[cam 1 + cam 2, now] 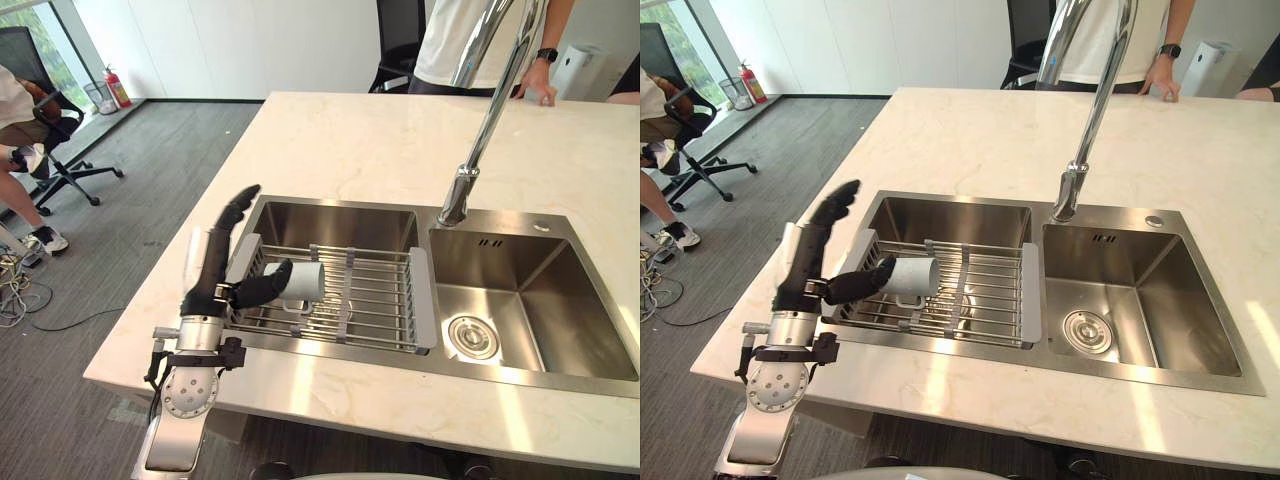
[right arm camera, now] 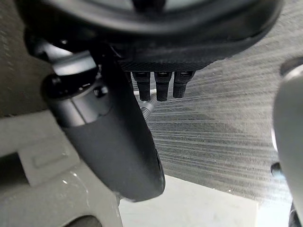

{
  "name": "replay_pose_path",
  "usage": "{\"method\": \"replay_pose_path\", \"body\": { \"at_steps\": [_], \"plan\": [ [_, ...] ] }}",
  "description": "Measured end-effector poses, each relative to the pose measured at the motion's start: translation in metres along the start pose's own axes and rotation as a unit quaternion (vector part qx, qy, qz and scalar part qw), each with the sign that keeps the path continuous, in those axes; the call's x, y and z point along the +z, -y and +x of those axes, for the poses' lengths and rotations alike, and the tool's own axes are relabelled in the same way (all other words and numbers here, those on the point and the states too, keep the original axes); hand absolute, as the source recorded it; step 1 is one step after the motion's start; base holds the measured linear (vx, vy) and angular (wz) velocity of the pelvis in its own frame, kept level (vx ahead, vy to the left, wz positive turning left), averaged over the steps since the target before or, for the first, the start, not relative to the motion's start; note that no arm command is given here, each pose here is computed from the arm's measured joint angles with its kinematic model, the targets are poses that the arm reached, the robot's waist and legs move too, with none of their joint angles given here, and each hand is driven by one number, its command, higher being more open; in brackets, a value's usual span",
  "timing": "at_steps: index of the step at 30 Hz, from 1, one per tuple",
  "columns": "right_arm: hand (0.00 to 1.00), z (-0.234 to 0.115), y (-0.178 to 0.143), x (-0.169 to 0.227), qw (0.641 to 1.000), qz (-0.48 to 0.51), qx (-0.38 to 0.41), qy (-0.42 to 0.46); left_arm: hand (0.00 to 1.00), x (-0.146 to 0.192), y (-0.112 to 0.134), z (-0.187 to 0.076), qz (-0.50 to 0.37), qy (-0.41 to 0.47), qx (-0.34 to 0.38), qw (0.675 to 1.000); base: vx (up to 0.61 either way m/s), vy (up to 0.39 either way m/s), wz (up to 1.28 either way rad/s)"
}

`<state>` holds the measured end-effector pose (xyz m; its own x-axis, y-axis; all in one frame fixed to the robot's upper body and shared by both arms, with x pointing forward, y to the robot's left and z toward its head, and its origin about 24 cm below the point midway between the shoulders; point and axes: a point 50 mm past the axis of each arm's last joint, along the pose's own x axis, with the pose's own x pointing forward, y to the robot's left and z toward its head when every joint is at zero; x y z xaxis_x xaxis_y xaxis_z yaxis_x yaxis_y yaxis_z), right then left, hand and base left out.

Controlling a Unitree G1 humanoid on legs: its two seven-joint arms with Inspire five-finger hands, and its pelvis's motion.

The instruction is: Walk over to the sink, pick up the cup, carry it to the dishwasher, place the cup inside the dishwasher, then close the dishwasher door

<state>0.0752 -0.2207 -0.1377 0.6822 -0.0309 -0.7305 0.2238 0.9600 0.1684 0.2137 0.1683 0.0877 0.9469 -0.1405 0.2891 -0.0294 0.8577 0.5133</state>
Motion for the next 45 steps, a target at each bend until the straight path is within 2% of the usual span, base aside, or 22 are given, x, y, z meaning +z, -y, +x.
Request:
{"method": "replay_pose_path", "body": {
  "at_steps": [2, 3, 13, 16, 19, 27, 36, 45],
  "plan": [
    [0.90, 0.000, -0.002, -0.002, 1.000, 0.004, 0.002, -0.001, 0.90, -0.002, 0.006, -0.001, 0.000, -0.006, -0.023, 1.000, 0.00, 0.005, -0.13],
    [0.90, -0.014, 0.002, -0.025, 0.999, 0.020, -0.005, -0.035, 0.90, -0.017, 0.024, -0.001, 0.018, -0.037, -0.112, 0.993, 0.00, -0.003, -0.06],
    [0.90, -0.013, 0.002, -0.024, 0.999, 0.016, -0.004, -0.035, 0.90, -0.017, 0.024, -0.001, 0.018, -0.040, -0.109, 0.993, 0.00, 0.000, 0.00],
    [0.90, -0.011, 0.001, -0.023, 0.999, 0.018, -0.002, -0.040, 0.90, -0.022, 0.024, -0.002, 0.047, -0.053, -0.099, 0.993, 0.01, 0.002, -0.01],
    [0.90, -0.009, -0.001, -0.024, 0.999, 0.021, 0.002, -0.050, 0.90, -0.041, 0.023, -0.005, 0.094, -0.099, -0.081, 0.987, 0.01, 0.000, -0.03],
    [0.90, -0.011, -0.002, -0.031, 0.997, 0.022, 0.012, -0.070, 0.90, -0.068, 0.004, -0.012, 0.193, -0.154, -0.013, 0.969, 0.00, 0.000, 0.00],
    [0.90, -0.011, -0.006, -0.033, 0.996, 0.016, 0.036, -0.077, 0.90, -0.071, 0.005, -0.013, 0.239, -0.144, -0.020, 0.960, 0.00, 0.001, -0.01],
    [0.90, -0.013, -0.003, -0.034, 0.996, 0.014, 0.037, -0.082, 0.90, -0.070, 0.007, -0.006, 0.248, -0.130, -0.034, 0.959, -0.01, 0.003, -0.02]
  ]
}}
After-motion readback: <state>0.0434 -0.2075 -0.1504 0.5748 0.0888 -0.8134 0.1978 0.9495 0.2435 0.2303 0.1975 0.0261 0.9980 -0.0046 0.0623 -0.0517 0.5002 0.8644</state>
